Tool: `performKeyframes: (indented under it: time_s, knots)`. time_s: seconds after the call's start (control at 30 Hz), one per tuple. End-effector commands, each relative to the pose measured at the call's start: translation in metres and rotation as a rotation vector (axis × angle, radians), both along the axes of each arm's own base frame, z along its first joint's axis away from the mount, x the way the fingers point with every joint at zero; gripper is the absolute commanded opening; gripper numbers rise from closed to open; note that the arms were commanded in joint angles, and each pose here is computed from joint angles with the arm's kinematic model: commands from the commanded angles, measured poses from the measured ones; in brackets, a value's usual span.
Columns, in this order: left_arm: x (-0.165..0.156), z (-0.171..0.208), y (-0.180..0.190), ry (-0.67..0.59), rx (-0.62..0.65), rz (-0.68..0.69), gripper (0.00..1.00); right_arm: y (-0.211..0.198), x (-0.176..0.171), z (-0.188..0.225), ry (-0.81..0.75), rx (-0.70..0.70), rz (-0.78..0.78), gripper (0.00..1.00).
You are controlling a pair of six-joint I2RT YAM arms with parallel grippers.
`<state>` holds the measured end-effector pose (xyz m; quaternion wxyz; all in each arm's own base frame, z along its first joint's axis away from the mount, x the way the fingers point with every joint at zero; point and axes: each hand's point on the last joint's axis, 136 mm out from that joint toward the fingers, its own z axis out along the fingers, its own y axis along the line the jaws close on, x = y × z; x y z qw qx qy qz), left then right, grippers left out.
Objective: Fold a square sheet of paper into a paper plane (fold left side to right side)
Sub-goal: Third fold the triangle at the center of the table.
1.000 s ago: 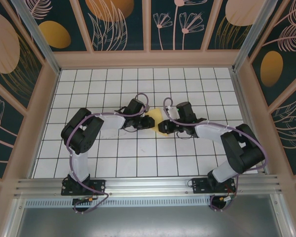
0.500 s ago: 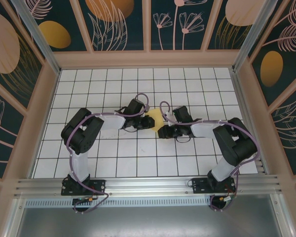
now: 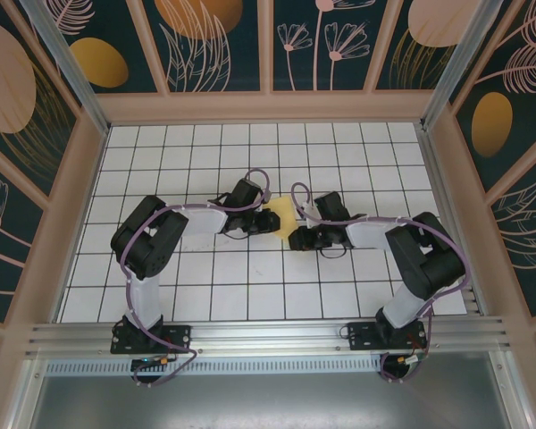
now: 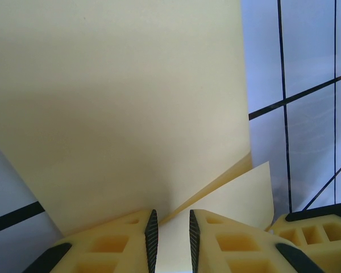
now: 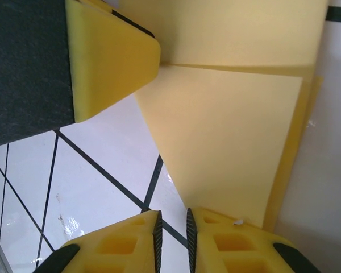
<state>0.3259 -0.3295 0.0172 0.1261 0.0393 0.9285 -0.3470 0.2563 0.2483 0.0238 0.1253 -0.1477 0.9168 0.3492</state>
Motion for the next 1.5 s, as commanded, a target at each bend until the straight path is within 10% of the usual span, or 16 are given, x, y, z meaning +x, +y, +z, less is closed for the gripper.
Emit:
performKeyframes:
  time_s: [0.0,0.43,0.87,1.47]
  knots:
    - [-0.006,-0.047,0.024,0.040,0.154,0.024,0.26,-0.016,-0.014,-0.018,0.093,-0.059,-0.045,0.19]
    - [0.001,-0.038,0.020,0.016,0.155,0.011,0.26,-0.047,-0.040,-0.043,0.223,-0.169,-0.136,0.02]
    - [0.009,0.058,0.005,-0.145,0.008,-0.012,0.32,-0.053,-0.035,-0.052,0.262,-0.166,-0.194,0.00]
    - [-0.044,0.041,-0.039,-0.031,-0.144,-0.149,0.15,-0.054,-0.035,-0.056,0.269,-0.172,-0.196,0.00]
